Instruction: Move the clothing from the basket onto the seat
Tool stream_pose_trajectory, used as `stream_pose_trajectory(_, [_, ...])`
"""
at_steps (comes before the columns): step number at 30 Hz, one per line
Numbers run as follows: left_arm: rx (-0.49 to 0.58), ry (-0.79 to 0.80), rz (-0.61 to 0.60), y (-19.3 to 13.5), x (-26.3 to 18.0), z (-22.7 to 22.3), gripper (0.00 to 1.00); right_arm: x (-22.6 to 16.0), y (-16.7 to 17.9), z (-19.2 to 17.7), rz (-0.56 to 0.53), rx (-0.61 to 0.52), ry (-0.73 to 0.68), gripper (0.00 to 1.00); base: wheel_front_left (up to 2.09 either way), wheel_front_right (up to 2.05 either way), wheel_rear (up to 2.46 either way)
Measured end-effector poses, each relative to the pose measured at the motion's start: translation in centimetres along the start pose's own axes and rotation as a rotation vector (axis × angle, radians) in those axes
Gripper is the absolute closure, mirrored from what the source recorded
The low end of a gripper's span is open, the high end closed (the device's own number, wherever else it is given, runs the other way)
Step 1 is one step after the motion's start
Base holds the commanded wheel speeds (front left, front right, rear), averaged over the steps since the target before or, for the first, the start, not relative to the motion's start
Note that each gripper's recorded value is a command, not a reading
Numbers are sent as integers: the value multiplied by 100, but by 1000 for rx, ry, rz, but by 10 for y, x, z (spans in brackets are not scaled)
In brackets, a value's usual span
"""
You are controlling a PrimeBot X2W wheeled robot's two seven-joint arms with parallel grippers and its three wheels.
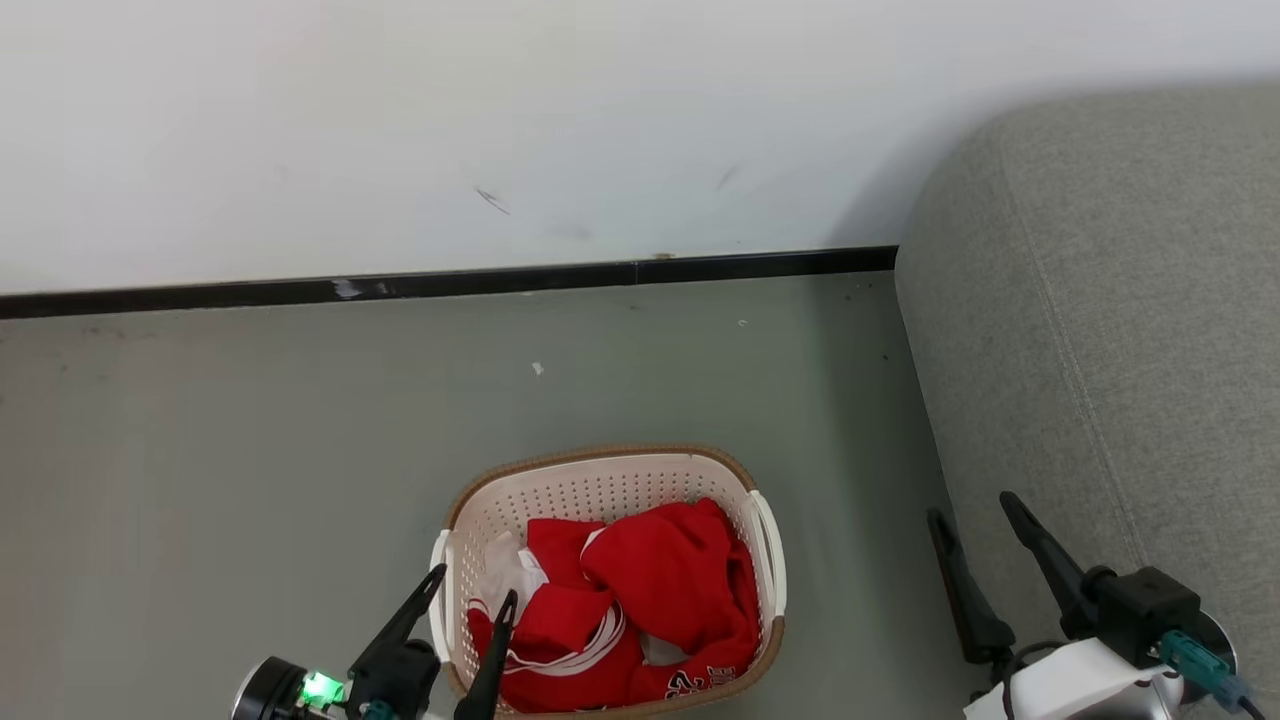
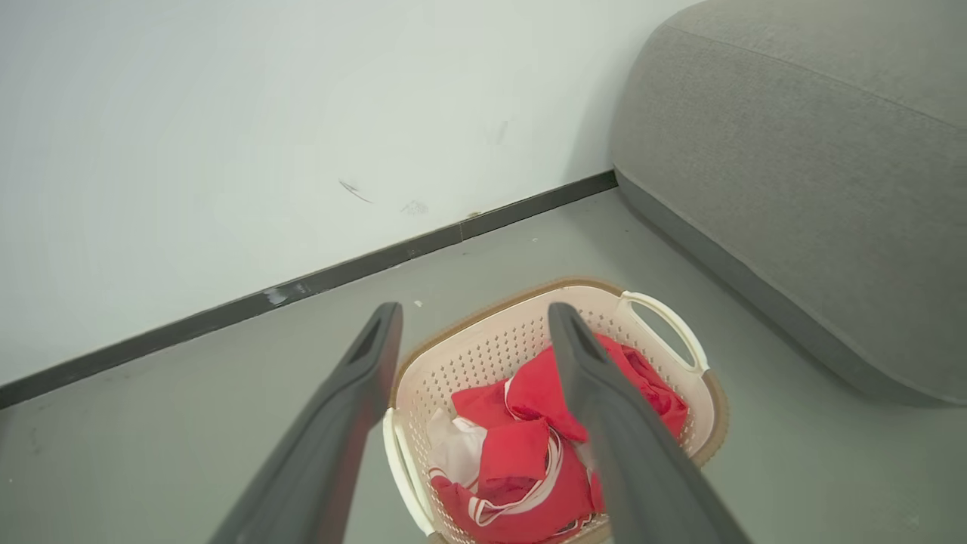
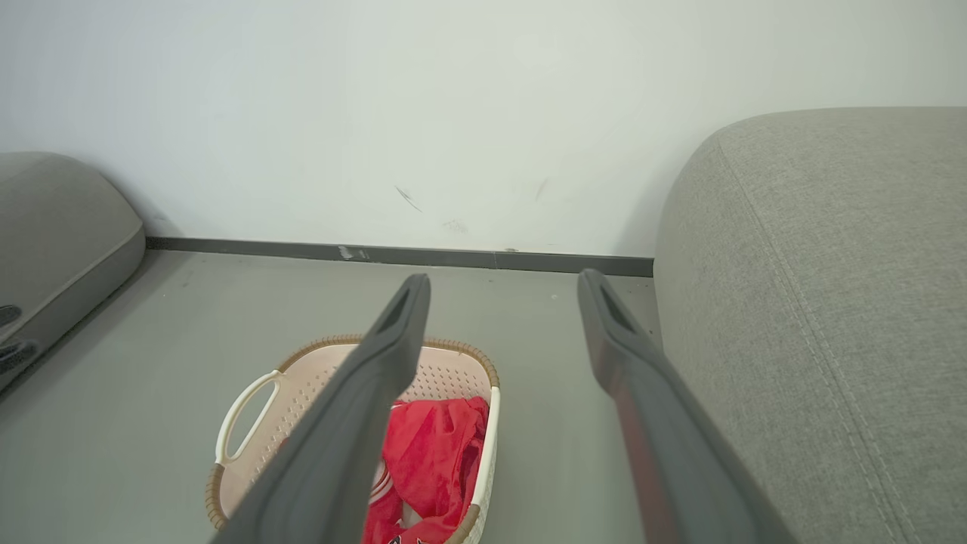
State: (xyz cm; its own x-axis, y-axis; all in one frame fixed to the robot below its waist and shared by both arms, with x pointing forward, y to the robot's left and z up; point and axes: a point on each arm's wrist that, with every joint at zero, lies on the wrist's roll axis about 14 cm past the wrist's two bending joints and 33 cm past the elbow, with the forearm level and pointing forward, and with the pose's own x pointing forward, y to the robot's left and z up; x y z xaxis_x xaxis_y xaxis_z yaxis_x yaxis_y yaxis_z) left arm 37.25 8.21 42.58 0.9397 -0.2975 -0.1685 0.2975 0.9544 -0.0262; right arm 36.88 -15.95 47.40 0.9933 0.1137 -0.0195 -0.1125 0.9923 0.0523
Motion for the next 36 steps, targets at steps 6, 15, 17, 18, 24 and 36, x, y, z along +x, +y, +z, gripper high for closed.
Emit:
stream_pose_trajectory(6, [44, 35, -52, -7, 18, -11, 0, 6, -5, -2, -12, -1, 3, 0, 0, 0, 0])
stream_pose_trajectory(15, [89, 100, -98, -7, 45, -34, 0, 25, -17, 0, -37, -14, -15, 0, 0, 0, 0])
stream_pose_trajectory(17, [99, 120, -111, -8, 49, -41, 0, 30, -18, -1, -40, -16, -15, 0, 0, 0, 0])
stream_pose_trajectory(18, [112, 128, -121, -8, 52, -45, 0, 33, -19, -1, -41, -17, -16, 0, 0, 0, 0])
stream_pose_trajectory(24, [148, 159, -152, -6, 72, -60, 0, 49, -23, -8, -43, -21, -12, 0, 0, 0, 0])
stream_pose_trajectory(36, [205, 201, -286, -30, 103, -92, 0, 74, -42, -24, -81, -42, 3, 0, 0, 0, 0])
